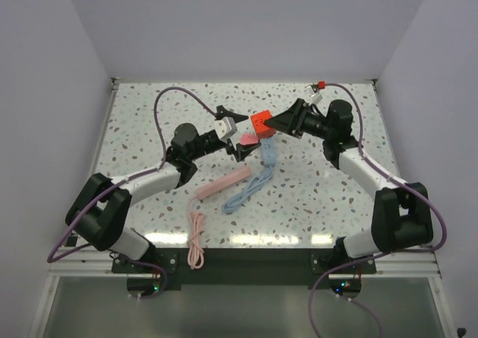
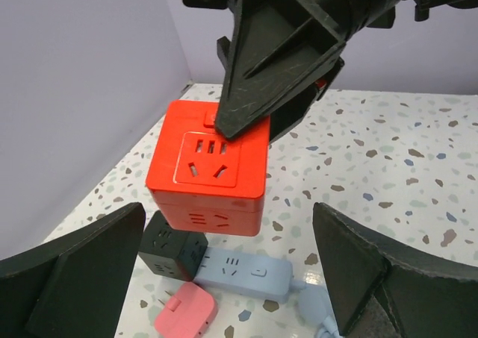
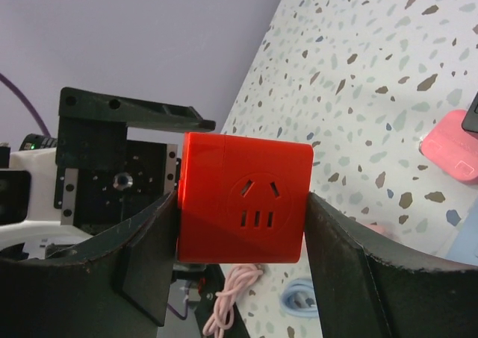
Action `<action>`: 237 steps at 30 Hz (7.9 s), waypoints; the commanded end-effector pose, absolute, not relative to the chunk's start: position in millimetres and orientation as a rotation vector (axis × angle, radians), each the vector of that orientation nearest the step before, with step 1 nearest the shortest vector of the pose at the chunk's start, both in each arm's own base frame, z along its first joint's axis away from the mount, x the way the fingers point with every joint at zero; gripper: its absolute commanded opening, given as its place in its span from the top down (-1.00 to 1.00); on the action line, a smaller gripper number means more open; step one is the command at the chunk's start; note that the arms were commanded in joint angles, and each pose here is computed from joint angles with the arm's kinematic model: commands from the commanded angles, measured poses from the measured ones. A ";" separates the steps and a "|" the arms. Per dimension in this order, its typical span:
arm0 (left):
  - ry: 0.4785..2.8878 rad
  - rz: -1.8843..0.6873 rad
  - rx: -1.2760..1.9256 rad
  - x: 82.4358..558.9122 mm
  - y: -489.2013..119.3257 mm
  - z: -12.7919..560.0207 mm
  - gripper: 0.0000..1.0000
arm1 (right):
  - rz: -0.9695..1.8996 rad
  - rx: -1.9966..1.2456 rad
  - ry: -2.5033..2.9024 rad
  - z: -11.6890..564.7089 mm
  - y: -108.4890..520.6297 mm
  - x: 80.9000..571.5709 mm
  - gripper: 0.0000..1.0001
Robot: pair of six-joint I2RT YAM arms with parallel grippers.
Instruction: Insert the plug
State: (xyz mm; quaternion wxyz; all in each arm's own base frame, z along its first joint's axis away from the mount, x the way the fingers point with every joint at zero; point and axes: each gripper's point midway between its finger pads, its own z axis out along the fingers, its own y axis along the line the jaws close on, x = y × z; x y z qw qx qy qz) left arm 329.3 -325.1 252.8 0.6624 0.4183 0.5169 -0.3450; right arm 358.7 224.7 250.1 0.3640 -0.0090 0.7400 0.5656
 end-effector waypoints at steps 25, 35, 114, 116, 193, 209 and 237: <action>1.049 -0.956 0.958 344.8 -355.4 275.3 -0.39 | 1.523 -0.144 1.818 273.1 234.5 346.1 1.00; 1.080 -0.970 0.986 355.7 -365.1 255.3 1.00 | 1.409 -0.139 1.885 256.4 228.6 354.0 0.78; 1.341 -1.019 1.171 428.8 -376.5 110.9 1.00 | 0.744 -0.059 2.230 156.0 183.5 386.3 -0.97; 1.337 -1.026 1.172 427.0 -376.5 111.2 1.00 | 0.742 -0.058 2.230 155.6 183.3 386.7 -0.97; 1.381 -1.088 1.075 435.1 -372.5 107.2 1.00 | 0.796 -0.143 2.255 146.9 198.5 380.4 -0.97; 1.420 -1.054 1.062 440.1 -375.3 102.3 1.00 | 0.791 -0.157 2.236 154.9 197.4 375.0 -0.97; 1.435 -1.003 1.084 437.7 -368.9 99.5 1.00 | 0.666 -0.127 2.307 134.3 188.6 379.7 -0.97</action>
